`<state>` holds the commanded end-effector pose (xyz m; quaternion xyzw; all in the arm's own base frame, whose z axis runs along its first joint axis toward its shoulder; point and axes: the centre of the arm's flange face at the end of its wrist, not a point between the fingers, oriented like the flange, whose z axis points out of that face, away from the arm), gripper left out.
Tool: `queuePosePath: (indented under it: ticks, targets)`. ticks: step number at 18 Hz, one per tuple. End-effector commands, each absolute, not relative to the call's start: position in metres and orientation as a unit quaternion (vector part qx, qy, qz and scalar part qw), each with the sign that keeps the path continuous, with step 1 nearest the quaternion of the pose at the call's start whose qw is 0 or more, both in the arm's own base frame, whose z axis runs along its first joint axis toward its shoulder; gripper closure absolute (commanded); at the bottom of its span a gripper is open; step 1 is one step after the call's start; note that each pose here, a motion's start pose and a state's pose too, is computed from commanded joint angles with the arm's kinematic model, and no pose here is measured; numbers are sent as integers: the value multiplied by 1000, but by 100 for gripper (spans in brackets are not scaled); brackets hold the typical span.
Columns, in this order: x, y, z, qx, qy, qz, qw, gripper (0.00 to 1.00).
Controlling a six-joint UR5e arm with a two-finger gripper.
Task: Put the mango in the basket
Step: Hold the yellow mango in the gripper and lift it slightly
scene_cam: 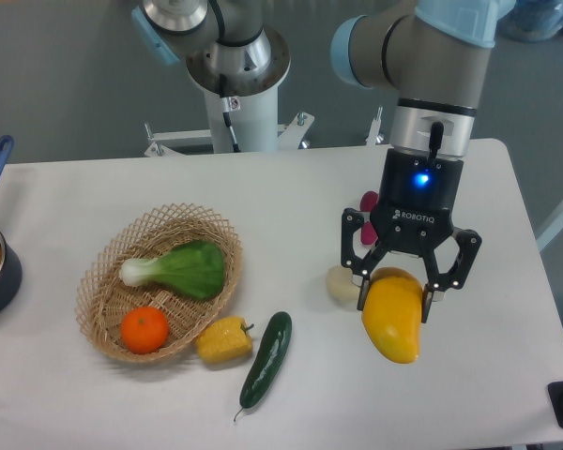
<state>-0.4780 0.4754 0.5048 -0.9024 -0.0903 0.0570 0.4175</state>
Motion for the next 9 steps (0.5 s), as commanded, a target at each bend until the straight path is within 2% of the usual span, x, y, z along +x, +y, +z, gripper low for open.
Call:
queuePosePath:
  ticks: [9]
  targets:
    - [-472, 475, 504, -901, -87, 62, 420, 58]
